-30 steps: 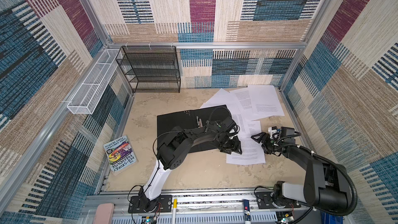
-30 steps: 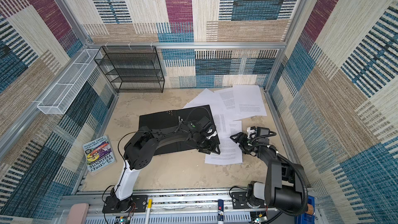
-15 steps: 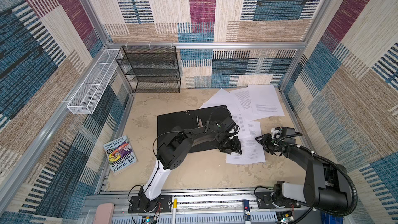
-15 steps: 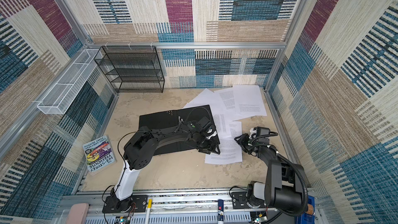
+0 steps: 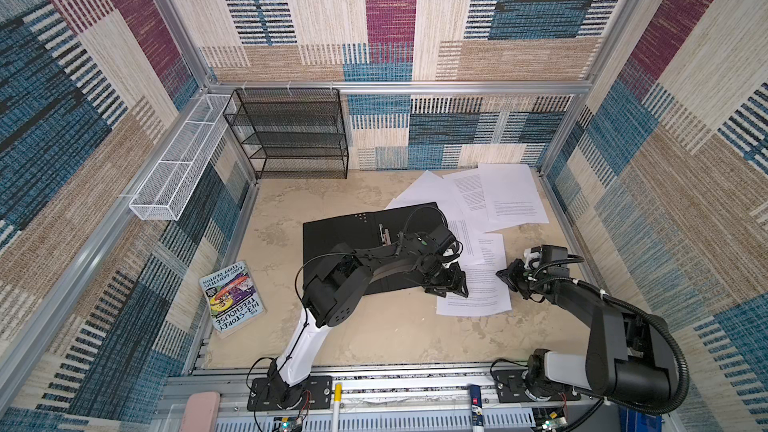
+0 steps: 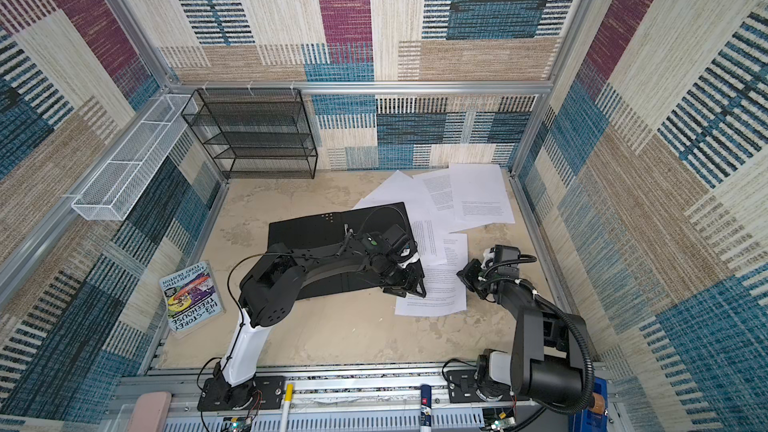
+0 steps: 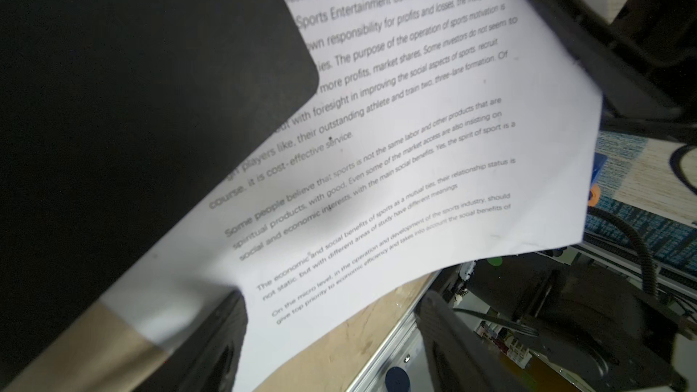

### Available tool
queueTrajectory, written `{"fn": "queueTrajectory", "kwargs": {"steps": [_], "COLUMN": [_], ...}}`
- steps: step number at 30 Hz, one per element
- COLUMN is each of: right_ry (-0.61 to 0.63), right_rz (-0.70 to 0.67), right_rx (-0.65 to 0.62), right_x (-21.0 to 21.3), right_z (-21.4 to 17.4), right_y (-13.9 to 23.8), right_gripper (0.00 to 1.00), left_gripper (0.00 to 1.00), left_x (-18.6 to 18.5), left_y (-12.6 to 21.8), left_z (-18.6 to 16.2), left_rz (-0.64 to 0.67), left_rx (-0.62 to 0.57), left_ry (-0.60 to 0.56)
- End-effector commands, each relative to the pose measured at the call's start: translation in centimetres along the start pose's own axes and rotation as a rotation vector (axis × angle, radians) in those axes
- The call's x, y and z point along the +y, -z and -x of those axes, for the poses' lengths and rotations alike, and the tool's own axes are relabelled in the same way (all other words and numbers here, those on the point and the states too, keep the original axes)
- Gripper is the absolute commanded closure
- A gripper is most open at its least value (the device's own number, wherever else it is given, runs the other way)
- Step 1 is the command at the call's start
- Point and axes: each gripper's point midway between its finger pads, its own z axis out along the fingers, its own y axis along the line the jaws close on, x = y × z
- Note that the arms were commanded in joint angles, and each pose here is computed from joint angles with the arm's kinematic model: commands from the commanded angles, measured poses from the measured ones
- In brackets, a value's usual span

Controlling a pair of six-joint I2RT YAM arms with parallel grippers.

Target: Put the files into the folder

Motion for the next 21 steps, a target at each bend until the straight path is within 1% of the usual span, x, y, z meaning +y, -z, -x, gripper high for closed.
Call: {"fn": "queueTrajectory", "kwargs": {"steps": [1,5,8,11,12,14,16,19,21], "right_ry": [0.03,0.05,0.061,0.076,0.084,0.095,0.13,0.199,0.247], "right_rz": [-0.052,-0.118,-0.146,-0.16,-0.167,-0.168,-0.127,-0.076,-0.056], "right_rx": [-0.056,-0.137,-0.217,-0.29,-0.315,-0.349,-0.377,-0.418,-0.445], "right_x": [-0.3,-0.2,0.9,2.0,2.2,3.0,4.9,8.5,10.9], "right_z": [1.0,2.1,3.5,4.4,4.6,5.1,5.7,6.8,7.5], "right_y": [0.8,2.9,5.2,7.5,8.2,9.5,10.8,13.2,14.8], "right_gripper": [1.0,1.0,1.0,1.0,1.0,1.0,1.0,1.0,1.0], "left_gripper": [0.21,0.14,0.12,0.12,0.12,0.12,0.12,0.12,0.12], "left_x": [0.0,-5.6,-9.1,-10.9,-10.8,-9.9,-7.1,-0.7,4.4], "left_y": [1.3,4.1,7.6,10.8,11.7,13.3,14.8,16.8,18.1], "left_z": [-0.8,-0.8,-0.6,-0.7,-0.6,-0.3,0.3,0.5,0.6], "left_rz": [0.056,-0.122,-0.232,-0.316,-0.332,-0.353,-0.312,-0.2,-0.11], "left_rx": [0.009,-0.014,-0.081,-0.144,-0.17,-0.211,-0.263,-0.351,-0.405], "left_ry": [-0.041,-0.13,-0.178,-0.189,-0.175,-0.125,-0.042,0.094,0.218]}}
